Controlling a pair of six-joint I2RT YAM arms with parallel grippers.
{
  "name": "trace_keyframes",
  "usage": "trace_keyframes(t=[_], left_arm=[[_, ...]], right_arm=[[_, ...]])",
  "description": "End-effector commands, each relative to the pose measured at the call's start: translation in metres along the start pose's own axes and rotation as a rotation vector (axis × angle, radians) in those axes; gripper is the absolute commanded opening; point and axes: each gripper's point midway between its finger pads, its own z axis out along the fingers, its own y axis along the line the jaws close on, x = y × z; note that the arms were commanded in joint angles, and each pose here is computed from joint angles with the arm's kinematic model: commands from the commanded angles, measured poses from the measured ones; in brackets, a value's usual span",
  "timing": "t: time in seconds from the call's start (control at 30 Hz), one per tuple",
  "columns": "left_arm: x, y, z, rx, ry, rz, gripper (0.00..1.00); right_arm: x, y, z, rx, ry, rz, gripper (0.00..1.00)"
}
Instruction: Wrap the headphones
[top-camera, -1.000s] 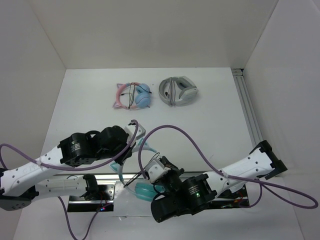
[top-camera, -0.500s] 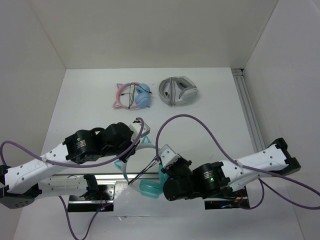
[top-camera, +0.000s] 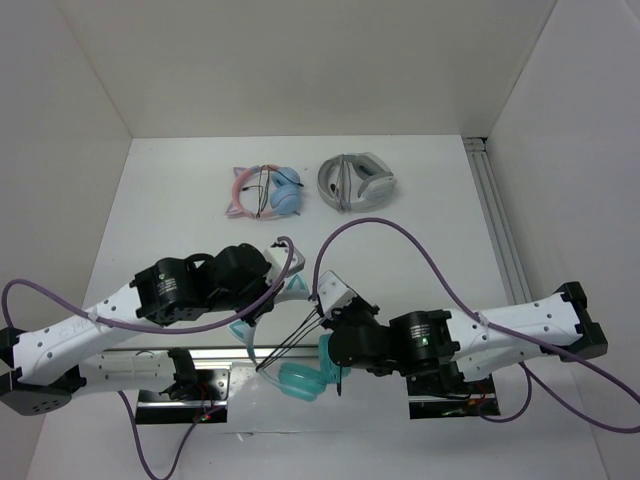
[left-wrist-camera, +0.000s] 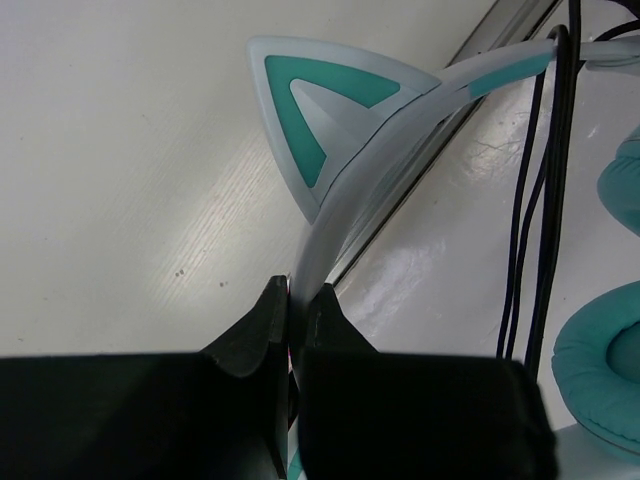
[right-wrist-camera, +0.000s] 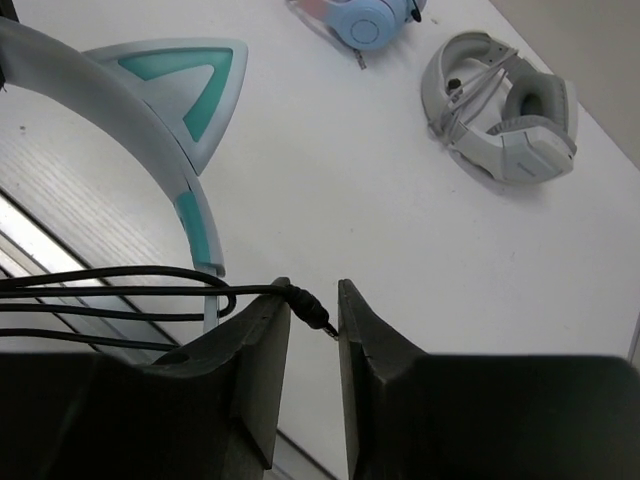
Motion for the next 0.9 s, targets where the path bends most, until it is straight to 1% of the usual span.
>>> trace_keyframes(t=[0.0,0.03,0.13,0.23,0.27,0.33,0.47,0.5,0.57,0.6,0.63,0.7,0.73,0.87], left_arm=[[-0.002,-0.009,-0.023,0.057,-0.015,0.019,0.00],[-0.003,-0.007,-0.023,0.043,-0.018,0.009,0.00],[-0.010,-0.005,-0.033,0.036,-0.039,0.007,0.00],[-0.012,0.001,-0.038,0.003,-0.057,-0.007,0.00],[-0.016,0.002,-0.041,-0.003,-0.070,-0.021,0.00],[-0.012,0.003,-0.044,-0.006,-0.056,-0.029,0.00],[-0.012,0.010,-0.043,-0.053,-0.046,-0.050,0.00],[-0.008,0.013,-0.042,-0.072,-0.026,-0.046,0.00],[-0.009,0.016,-0.041,-0.097,-0.020,-0.054,0.00],[-0.010,0.018,-0.041,-0.109,-0.023,-0.063,0.00],[-0.007,0.018,-0.035,-0.117,0.011,-0.057,0.00],[-0.010,0.021,-0.032,-0.142,0.017,-0.054,0.00],[-0.008,0.021,-0.026,-0.150,0.049,-0.048,0.00],[-0.008,0.030,-0.017,-0.211,0.076,-0.076,0.00]], right_arm=[[0.003,-0.024,0.007,0.082,-0.005,-0.013,0.32],[0.002,-0.026,0.008,0.089,-0.007,0.001,0.37],[0.006,-0.026,0.014,0.078,0.019,-0.006,0.42],[0.004,-0.025,0.017,0.069,0.018,0.000,0.47],[0.003,-0.027,0.018,0.075,0.016,0.000,0.50],[-0.002,-0.026,0.017,0.057,-0.002,0.016,0.57],[-0.004,-0.029,0.016,0.046,-0.007,0.035,0.60],[-0.004,-0.029,0.016,0.046,-0.007,0.035,0.60],[-0.007,-0.036,0.013,0.069,-0.021,0.062,0.64],[-0.007,-0.038,0.013,0.079,-0.023,0.071,0.68],[-0.008,-0.046,0.011,0.100,-0.025,0.081,0.72],[-0.012,-0.058,0.005,0.133,-0.052,0.145,0.83],[-0.014,-0.064,0.002,0.143,-0.063,0.160,0.86],[-0.028,-0.081,-0.011,0.141,-0.130,0.289,0.98]])
